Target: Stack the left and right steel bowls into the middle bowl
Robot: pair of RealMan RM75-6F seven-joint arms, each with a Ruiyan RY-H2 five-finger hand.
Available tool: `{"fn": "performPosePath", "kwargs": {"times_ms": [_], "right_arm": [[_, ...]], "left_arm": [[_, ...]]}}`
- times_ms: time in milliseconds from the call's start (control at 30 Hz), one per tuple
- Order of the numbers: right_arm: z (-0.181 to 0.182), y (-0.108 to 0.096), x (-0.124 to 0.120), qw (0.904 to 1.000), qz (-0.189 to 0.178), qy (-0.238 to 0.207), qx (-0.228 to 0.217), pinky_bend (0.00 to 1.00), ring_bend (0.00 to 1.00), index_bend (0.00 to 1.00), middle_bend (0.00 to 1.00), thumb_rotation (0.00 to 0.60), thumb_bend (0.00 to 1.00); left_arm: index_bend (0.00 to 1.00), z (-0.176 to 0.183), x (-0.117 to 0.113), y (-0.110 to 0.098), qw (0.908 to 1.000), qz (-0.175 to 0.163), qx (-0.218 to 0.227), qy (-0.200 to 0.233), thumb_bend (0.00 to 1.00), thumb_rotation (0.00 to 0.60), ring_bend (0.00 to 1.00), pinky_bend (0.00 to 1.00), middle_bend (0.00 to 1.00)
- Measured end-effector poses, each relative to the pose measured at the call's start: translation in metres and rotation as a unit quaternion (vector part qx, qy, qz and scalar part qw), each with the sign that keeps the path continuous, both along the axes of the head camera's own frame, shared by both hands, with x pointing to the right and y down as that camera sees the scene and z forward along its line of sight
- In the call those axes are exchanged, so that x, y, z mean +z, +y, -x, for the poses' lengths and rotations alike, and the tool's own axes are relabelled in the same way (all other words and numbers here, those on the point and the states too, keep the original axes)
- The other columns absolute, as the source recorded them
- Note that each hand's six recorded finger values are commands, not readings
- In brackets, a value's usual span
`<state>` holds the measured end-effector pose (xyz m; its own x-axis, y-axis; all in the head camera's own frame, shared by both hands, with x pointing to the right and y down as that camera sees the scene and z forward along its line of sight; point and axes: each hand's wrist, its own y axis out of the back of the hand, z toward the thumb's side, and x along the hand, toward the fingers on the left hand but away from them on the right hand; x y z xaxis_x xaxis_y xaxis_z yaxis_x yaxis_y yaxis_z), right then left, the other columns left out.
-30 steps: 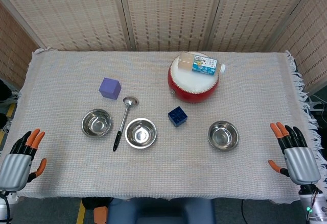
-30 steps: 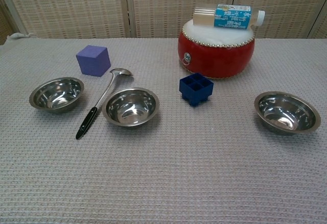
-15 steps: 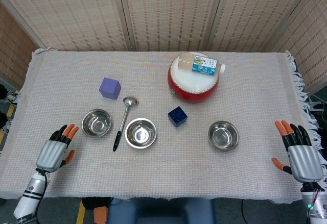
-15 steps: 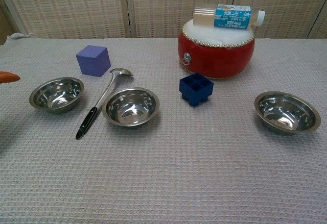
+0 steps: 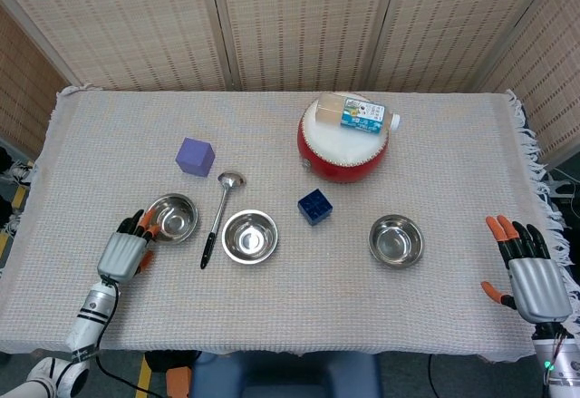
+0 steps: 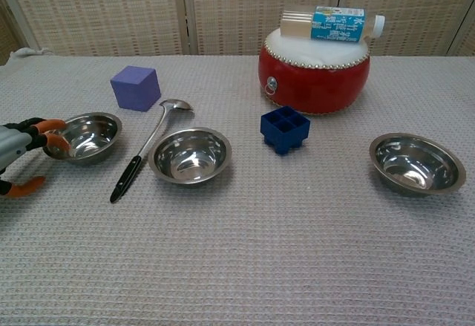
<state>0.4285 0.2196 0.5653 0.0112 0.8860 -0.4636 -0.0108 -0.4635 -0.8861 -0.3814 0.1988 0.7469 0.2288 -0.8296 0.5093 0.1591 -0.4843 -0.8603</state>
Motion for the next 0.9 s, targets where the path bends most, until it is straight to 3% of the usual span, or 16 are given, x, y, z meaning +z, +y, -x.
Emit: {"fn": "performPosePath", "kwargs": {"times_ms": [33,100,233,433,900], "right_arm": [[0.0,0.0,0.0,1.0,0.001,0.0,0.0,0.0,0.0,0.0,0.0,0.6,0.08],[0.0,0.001,0.0,1.0,0.003,0.001,0.0,0.0,0.0,0.0,0.0,0.6,0.08],[0.001,0.002,0.001,1.0,0.007,-0.001,-0.002,0.0,0.0,0.0,0.0,0.6,0.08],[0.004,0.004,0.0,0.9999,0.013,-0.006,-0.006,0.0,0.0,0.0,0.0,0.6,0.08],[0.0,0.006,-0.016,0.9997,0.006,-0.025,-0.003,0.0,0.0,0.0,0.0,0.6,0.08]], "left_arm": [[0.69,-0.002,0.001,-0.002,1.0,-0.006,0.002,0.002,0.57,0.6,0.01,0.22,0.11],[0.76,-0.006,-0.001,-0.006,0.9995,-0.029,0.007,0.01,0.62,0.6,0.03,0.24,0.16],[0.77,-0.017,-0.014,-0.014,0.9953,-0.087,0.019,0.039,0.64,0.6,0.04,0.24,0.19],[0.77,-0.057,-0.041,-0.02,0.9779,-0.165,0.046,0.12,0.64,0.6,0.04,0.24,0.19],[0.78,-0.179,-0.08,-0.038,0.9375,-0.243,0.111,0.223,0.63,0.6,0.07,0.25,0.22]]}}
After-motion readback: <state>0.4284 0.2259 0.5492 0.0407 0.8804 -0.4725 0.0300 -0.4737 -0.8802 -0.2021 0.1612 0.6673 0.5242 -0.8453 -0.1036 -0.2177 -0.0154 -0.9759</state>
